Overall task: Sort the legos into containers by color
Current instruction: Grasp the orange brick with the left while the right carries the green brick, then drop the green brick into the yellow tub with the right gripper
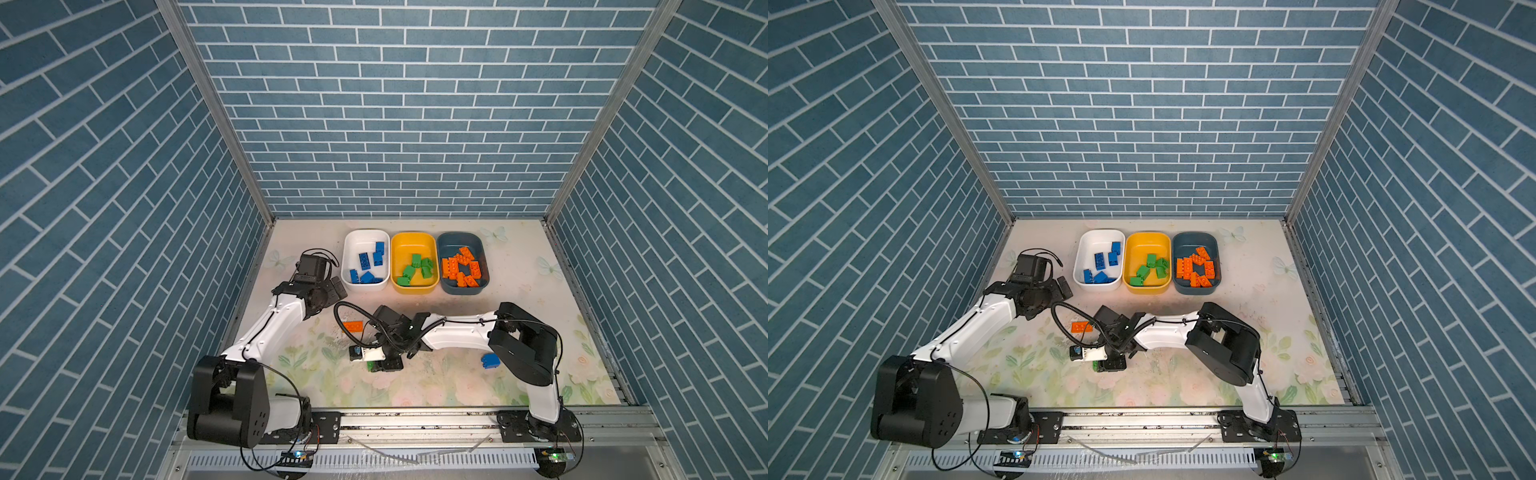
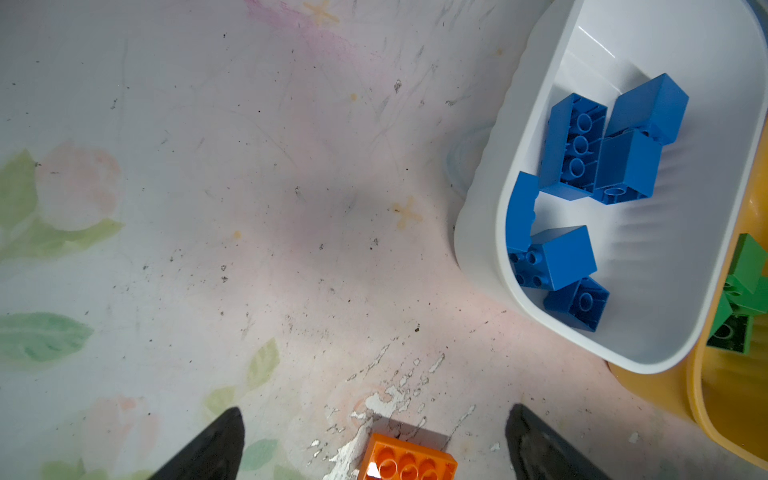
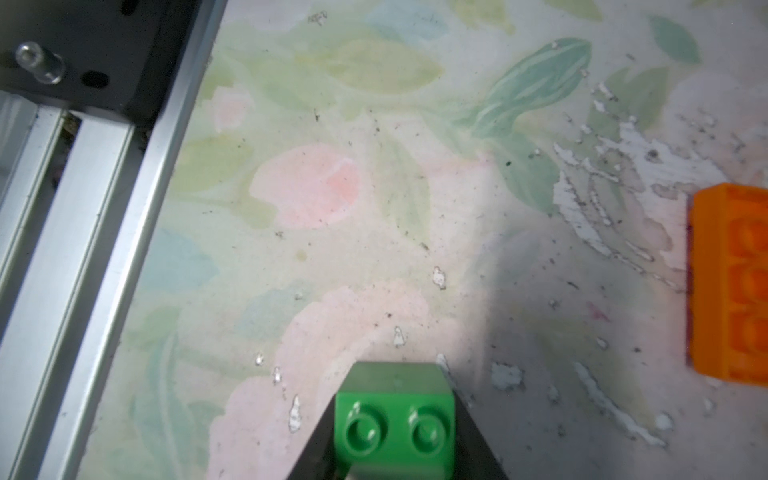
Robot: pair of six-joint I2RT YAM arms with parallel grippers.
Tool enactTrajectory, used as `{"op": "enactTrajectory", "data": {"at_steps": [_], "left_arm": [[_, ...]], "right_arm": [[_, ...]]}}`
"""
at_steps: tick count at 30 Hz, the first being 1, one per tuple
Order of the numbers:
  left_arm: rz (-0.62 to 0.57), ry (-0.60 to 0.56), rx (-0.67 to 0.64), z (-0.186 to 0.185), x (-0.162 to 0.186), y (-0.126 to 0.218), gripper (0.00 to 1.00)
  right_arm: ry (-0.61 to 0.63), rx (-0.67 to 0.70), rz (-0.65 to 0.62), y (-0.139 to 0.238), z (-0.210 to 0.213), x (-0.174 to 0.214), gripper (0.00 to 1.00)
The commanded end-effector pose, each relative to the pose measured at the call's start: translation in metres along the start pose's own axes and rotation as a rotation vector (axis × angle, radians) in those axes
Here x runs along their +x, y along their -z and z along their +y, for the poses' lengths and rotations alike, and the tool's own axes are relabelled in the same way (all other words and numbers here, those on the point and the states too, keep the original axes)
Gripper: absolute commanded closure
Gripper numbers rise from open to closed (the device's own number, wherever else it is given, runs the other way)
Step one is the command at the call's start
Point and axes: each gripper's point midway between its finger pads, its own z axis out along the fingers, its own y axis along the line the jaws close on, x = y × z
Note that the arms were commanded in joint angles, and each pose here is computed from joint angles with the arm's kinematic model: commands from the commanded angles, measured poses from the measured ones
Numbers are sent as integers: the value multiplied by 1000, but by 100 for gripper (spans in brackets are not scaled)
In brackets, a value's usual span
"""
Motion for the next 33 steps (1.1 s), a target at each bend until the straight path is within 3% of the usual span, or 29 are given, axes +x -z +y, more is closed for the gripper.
{"op": "enactTrajectory", "data": {"at_steps": [1,5,14,19,26,29,31,33], "left_arm": [[34,9,-21,6,9,-4,1],[41,-12,-34,4,12,-5,1],[115,-124,-46,-5,38,-12,1],[186,-170,-11,-12,55,-19,1],[265,-244,-61,-8,75,-27,1],[310,-273,-47,-11,85,-33,1],[348,-290,-48,-11,92,-39,1],[376,-301,-36,-13,98,-43,1]], "right_arm": [[-34,115,-42,33,-23,6,69],[-150,276,-94,73,-63,18,69],[-577,653,-262,170,-161,63,68],[-775,761,-265,189,-195,95,67],[-882,799,-215,192,-225,108,62],[-911,811,-192,193,-232,111,51],[-918,807,-190,195,-233,110,35],[-910,796,-210,197,-231,105,25]]}}
